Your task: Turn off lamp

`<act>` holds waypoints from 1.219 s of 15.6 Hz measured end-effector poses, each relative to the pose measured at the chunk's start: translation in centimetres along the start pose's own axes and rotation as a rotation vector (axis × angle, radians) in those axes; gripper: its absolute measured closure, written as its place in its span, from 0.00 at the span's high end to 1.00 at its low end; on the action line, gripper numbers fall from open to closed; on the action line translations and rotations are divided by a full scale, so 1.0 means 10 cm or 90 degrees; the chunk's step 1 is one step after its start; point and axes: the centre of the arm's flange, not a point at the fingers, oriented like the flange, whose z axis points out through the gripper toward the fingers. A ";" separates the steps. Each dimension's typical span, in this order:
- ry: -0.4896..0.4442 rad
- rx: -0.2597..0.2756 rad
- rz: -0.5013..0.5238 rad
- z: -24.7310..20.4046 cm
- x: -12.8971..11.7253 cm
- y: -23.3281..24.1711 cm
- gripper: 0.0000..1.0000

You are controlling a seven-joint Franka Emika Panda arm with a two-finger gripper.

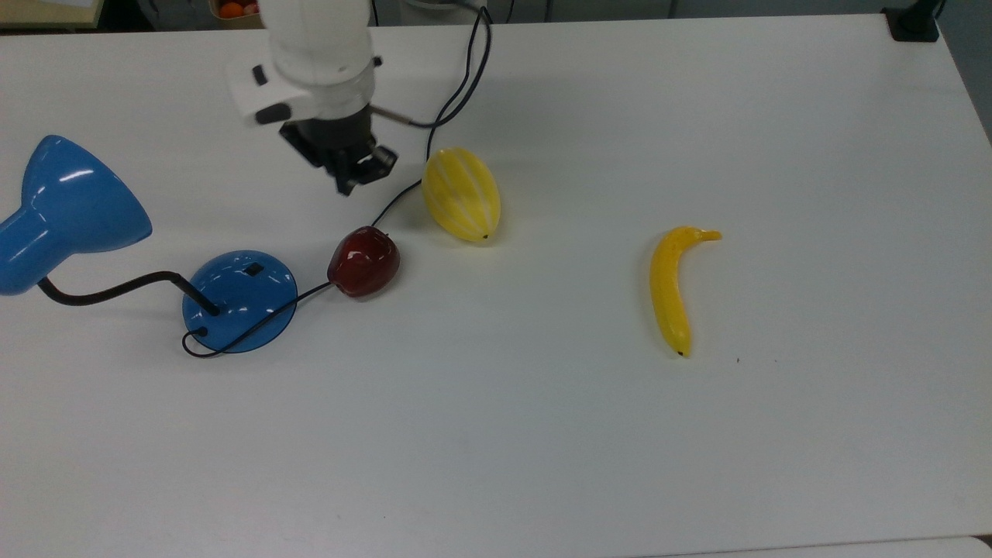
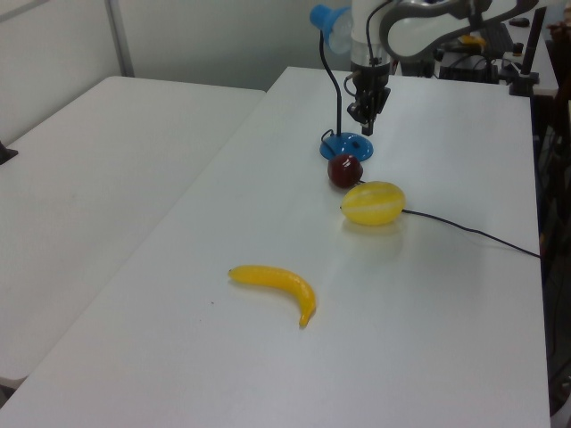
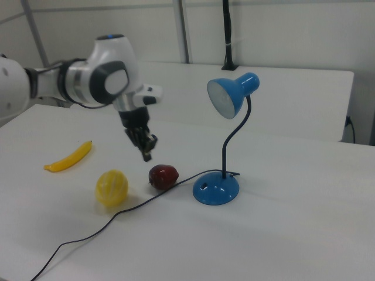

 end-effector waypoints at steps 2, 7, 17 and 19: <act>-0.044 0.028 -0.055 -0.30 -0.24 -0.12 0.01; -0.102 0.062 -0.161 -1.17 -0.89 0.01 0.09; -0.100 0.064 -0.176 -1.19 -0.90 0.20 1.00; -0.101 0.064 -0.176 -1.19 -0.90 0.21 1.00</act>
